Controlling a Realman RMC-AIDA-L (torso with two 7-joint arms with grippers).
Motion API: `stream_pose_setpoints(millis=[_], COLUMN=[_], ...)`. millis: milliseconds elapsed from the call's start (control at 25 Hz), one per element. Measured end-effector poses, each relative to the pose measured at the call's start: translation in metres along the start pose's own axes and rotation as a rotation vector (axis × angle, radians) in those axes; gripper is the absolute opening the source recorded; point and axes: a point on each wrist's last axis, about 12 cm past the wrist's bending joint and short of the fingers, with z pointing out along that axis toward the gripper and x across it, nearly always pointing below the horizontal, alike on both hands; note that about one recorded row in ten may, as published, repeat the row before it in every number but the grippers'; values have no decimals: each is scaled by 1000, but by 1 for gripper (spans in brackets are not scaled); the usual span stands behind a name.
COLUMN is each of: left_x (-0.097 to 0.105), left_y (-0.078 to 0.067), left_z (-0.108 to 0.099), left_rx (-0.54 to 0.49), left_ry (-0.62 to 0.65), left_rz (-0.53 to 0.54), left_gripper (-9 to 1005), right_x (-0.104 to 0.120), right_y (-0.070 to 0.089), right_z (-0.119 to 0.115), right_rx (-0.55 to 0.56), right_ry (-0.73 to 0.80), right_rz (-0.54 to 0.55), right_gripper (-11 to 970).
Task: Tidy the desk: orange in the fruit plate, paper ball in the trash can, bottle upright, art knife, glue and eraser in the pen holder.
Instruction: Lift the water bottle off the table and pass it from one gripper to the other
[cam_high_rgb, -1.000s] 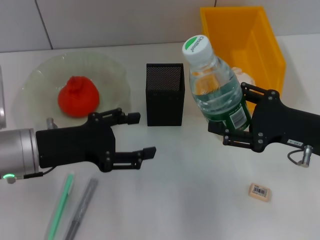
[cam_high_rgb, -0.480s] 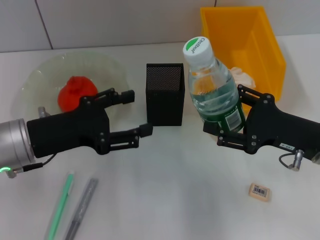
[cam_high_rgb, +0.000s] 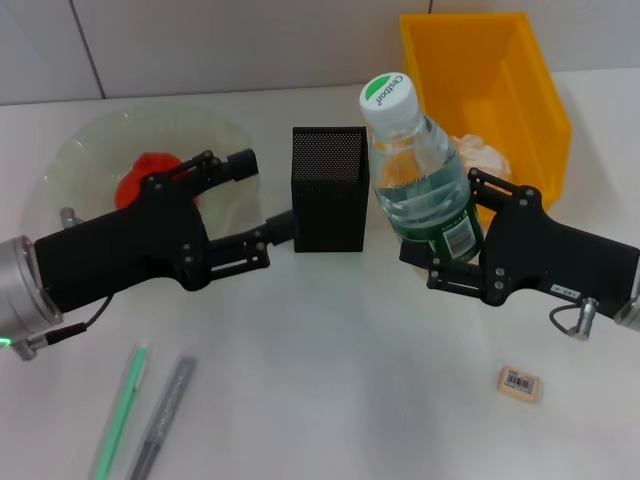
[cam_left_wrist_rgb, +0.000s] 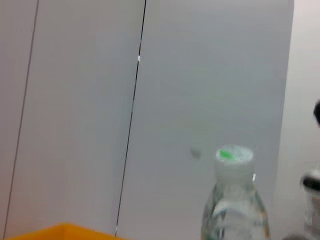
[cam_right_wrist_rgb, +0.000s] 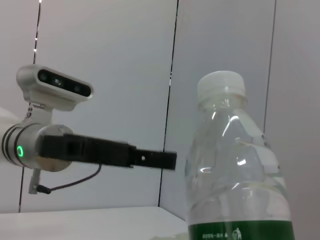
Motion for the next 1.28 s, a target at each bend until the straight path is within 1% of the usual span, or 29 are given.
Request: stream_pose_setpoints(millis=[40,80,120,160,200,360,600,1120,1280], left_x=[0,0,1,1,1,2,4,9,9], left_y=[0,-1,-3,-3,-4,-5,-6,-3,-6], left_z=[0,-1,-4,-4,-6,-7,-2,6,9], left_rx=[0,-2,-8,-8,-15,-22,-12,-25,-21], left_ry=[0,-26,-83,-83,-124,-152,-185,-211,-245], left_rz=[0,-4,-14,-14,-24,-38,-64,-86,-81], left_gripper=[861,861,860,858,857,852,844,826,821], right_x=[0,0,0,0,1,1,3,4,5], right_y=[0,0,-1,-1,-2,-2,-2,-3,-2], right_z=[0,0,2,2,4,8,22,33,37], right_rx=[0,1,3,3,8,8,-19,-39,-47], right_ry=[0,-1,-4,-4,-6,-10,-23,-21,-20], right_rz=[0,0,4,4,8,-1,4,12,12], right_gripper=[768,768,768,768,768,769,769,769,769])
